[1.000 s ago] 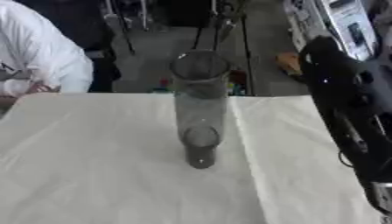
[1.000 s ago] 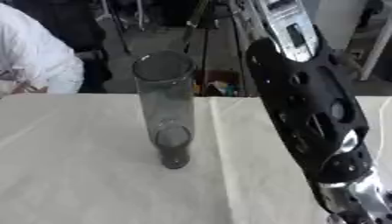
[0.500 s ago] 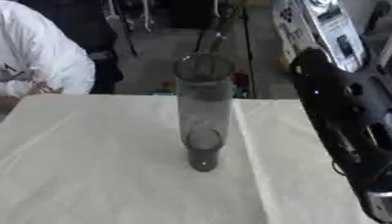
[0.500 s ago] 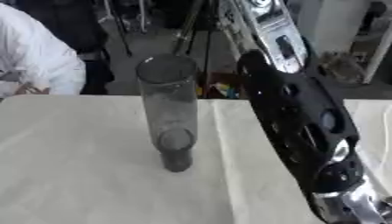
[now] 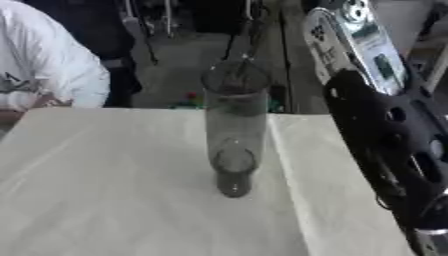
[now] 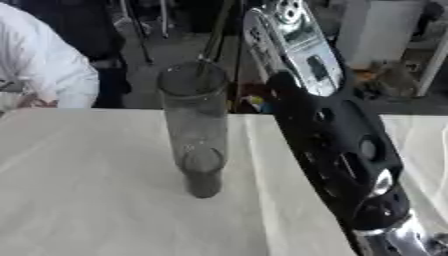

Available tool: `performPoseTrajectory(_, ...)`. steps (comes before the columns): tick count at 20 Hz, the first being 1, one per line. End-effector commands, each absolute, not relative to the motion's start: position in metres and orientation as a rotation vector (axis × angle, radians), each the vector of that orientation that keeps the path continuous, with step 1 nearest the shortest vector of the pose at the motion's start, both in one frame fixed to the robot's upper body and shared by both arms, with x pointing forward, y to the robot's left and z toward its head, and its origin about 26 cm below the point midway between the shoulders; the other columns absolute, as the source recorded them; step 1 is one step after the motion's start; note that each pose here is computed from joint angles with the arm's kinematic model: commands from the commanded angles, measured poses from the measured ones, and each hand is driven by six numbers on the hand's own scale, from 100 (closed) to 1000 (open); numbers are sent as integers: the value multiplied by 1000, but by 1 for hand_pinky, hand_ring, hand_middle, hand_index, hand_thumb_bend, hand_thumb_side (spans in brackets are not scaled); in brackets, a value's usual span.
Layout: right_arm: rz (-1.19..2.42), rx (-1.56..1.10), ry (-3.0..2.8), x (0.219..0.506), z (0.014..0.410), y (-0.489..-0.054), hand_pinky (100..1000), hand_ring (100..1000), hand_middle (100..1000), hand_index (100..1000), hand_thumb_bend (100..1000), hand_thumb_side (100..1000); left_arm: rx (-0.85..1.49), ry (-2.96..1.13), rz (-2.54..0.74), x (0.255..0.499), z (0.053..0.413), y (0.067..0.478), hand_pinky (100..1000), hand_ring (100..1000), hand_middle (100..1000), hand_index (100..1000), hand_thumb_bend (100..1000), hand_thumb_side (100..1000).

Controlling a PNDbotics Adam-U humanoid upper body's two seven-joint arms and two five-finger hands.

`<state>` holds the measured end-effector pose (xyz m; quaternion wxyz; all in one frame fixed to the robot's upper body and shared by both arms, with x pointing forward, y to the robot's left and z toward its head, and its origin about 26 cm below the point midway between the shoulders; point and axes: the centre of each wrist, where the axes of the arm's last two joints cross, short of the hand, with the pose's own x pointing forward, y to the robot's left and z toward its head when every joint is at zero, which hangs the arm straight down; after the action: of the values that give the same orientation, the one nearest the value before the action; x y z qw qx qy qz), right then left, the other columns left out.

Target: Arrange flowers into the vase.

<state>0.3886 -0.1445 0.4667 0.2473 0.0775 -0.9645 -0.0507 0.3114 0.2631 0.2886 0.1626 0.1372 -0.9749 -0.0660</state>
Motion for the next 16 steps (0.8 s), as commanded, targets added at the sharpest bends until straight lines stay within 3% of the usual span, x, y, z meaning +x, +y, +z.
performPoseTrajectory(1,-120,193,-2661,380,478,-155,100,100,100,100,100,197,396,-2810,-188,308,296,264,807,920,902,961,100,1000)
performPoseTrajectory(16,-67,184,-2628,385,470,-157,100,100,100,100,100,209,378,-2818,-171,308,298,262,806,919,901,960,100,1000)
